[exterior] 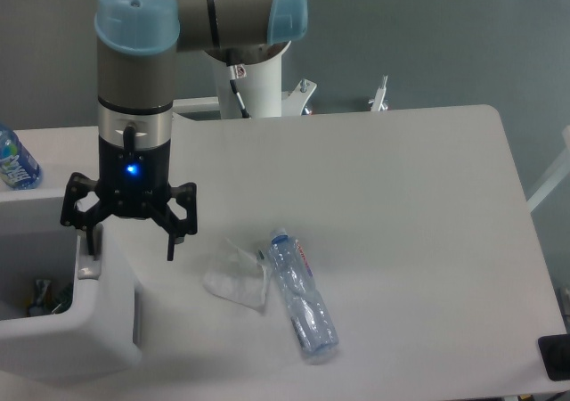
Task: Open the trash can
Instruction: 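Lower the gripper onto the grey lid tab and lift the lid open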
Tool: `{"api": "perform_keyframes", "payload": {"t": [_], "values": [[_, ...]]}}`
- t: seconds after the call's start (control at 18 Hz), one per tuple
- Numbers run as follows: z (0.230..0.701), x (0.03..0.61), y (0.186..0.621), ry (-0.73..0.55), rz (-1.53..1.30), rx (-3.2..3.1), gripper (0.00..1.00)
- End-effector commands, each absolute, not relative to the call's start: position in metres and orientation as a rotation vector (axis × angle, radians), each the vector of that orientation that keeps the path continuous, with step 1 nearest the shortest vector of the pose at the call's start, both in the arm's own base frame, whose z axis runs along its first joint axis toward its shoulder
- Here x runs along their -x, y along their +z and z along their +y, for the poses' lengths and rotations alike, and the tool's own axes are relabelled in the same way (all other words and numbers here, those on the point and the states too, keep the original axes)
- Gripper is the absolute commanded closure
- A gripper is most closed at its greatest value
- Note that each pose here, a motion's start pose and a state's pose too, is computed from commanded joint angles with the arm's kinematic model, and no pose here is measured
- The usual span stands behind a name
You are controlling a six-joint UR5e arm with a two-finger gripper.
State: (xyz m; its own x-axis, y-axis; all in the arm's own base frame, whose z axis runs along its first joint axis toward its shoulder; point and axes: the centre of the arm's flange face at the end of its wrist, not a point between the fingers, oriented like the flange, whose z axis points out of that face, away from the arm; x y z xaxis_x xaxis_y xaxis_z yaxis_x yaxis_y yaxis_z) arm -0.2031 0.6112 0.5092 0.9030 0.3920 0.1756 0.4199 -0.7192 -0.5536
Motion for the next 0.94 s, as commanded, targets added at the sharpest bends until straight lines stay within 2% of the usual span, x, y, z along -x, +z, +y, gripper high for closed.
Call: {"api": "perform_keyframes", "payload": {"t": [0.11,0.33,0.5,0.72,0.94], "values": [[0.608,0.221,0.535,-0.019,-0.604,2.402,0.00],[0.571,0.294,0.569,0.239,-0.766,2.330,0.00],[0.544,0.334,0.582,0.372,-0.841,2.313,0.00],[0.510,0.372,0.566,0.540,-0.660,2.512,0.00],[0.483,0.398,0.549,0.581,-0.410,2.711,0.00]]}}
